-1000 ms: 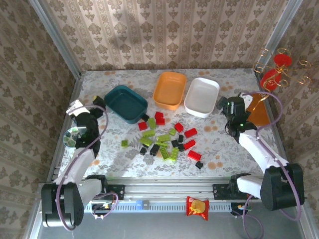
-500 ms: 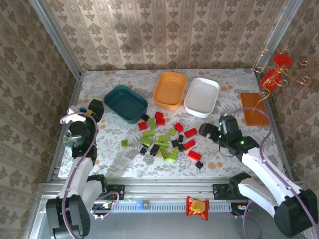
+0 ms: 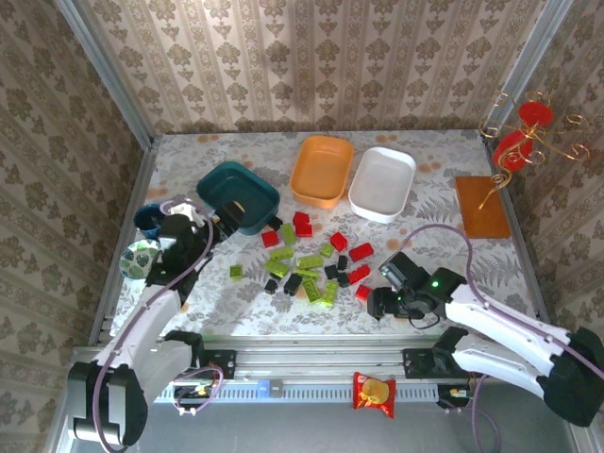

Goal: Sort the legos into containers by color
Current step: Pick up the lego from the bottom-center of the table.

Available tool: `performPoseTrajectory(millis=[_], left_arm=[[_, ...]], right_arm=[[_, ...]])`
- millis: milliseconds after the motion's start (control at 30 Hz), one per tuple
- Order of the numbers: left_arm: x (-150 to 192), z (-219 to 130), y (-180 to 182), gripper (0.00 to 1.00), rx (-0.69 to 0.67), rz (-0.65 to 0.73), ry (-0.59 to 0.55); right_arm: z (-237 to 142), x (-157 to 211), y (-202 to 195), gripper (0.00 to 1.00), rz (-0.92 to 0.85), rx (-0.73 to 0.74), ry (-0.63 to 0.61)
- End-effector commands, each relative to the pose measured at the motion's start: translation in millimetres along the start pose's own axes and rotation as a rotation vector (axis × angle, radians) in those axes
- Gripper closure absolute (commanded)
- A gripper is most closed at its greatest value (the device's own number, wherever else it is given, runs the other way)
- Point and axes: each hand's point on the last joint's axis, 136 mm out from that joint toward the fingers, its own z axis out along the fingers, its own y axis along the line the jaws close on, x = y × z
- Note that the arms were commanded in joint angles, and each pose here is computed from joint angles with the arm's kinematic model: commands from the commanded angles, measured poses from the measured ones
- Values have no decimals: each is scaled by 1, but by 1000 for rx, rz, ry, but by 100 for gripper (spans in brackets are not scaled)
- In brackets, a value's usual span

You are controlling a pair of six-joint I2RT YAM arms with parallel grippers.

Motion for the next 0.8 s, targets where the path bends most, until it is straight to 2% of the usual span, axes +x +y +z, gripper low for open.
performPoseTrajectory(millis=[0,233,533,633,767], left_arm=[[16,6,-5,15,24,24,99],[23,12,-10,18,32,44,162],[26,10,-12,19,39,59,175],[26,9,-13,16,38,74,173],[26,8,-14,13,35,96,165]], right_arm=[[7,-9,4,30,-69,61,-17],[22,-12,16,42,-173,106,14],[25,-5,26,61,-222,95,62],[19,-2,30,70,-232,65,67],[4,-5,49,77,-249,-46,41]])
